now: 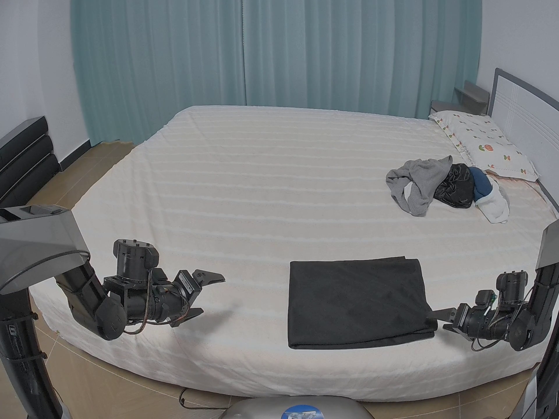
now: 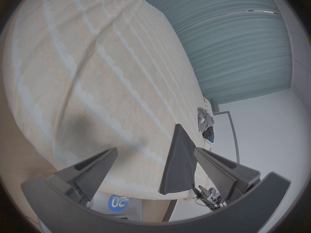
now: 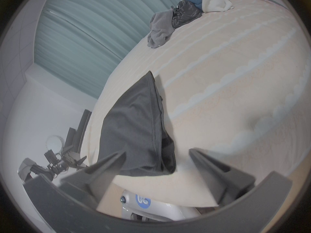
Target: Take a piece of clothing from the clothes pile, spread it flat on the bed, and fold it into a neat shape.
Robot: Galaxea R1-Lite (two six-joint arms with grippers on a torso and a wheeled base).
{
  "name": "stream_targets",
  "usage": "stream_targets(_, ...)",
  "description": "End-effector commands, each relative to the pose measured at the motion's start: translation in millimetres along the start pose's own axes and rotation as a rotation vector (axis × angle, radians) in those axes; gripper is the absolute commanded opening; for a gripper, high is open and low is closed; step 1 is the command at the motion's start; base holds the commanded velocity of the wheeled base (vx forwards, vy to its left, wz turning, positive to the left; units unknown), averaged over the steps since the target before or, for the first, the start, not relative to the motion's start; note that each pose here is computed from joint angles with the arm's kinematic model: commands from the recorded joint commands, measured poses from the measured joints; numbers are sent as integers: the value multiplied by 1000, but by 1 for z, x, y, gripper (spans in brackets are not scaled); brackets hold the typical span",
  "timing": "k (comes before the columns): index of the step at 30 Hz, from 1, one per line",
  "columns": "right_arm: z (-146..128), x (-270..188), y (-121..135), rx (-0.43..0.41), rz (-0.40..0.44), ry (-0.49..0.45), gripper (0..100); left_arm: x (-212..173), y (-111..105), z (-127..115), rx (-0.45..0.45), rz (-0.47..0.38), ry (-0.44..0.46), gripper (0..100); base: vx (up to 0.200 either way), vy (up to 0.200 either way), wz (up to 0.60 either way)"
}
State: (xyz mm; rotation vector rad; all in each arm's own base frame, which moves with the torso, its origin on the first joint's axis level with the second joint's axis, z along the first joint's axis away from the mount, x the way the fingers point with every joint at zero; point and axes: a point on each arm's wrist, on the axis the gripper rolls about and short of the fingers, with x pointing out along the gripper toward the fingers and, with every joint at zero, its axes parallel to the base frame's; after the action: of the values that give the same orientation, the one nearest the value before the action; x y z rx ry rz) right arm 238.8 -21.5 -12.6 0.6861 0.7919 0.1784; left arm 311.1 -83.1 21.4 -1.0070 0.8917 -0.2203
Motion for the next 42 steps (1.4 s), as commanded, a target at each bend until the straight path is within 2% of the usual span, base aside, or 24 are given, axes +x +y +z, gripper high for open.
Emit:
stream_targets(1,9,2,-2,26,7,-36,100,0,0,0,1,-2,-1,100,0,0,0)
stream_targets(2,9,2,-2,26,7,-36,100,0,0,0,1,-2,-1,100,0,0,0)
stream_targets(3,15,4,-2,69,15,-57,100,1,-1,1,2,-6,-2,100,0,0,0)
stream_targets(8,25,7,1,152,48,-101,100,3,-5,-1,7,-14,4,100,0,-200,0)
stream_targets(21,31,23,-4,241,94,-147,100,5,-9,-4,17,-24,14,100,0,-200,0)
stream_targets(26,34,23,-1,299,128,-176,100,6,-9,-4,20,-26,10,100,0,-200,0)
stream_targets(29,34,25,0,311,134,-171,100,7,-8,-3,22,-15,-3,100,0,-67,0)
stream_targets(32,30,30,-2,328,130,-156,100,13,-12,-1,34,5,-62,100,0,0,0)
stream_targets(39,28,34,-4,330,135,-157,100,29,-24,3,63,-27,-75,100,0,0,0)
stream_targets(42,26,35,-4,324,139,-158,100,39,-21,6,85,-23,-74,100,0,0,0)
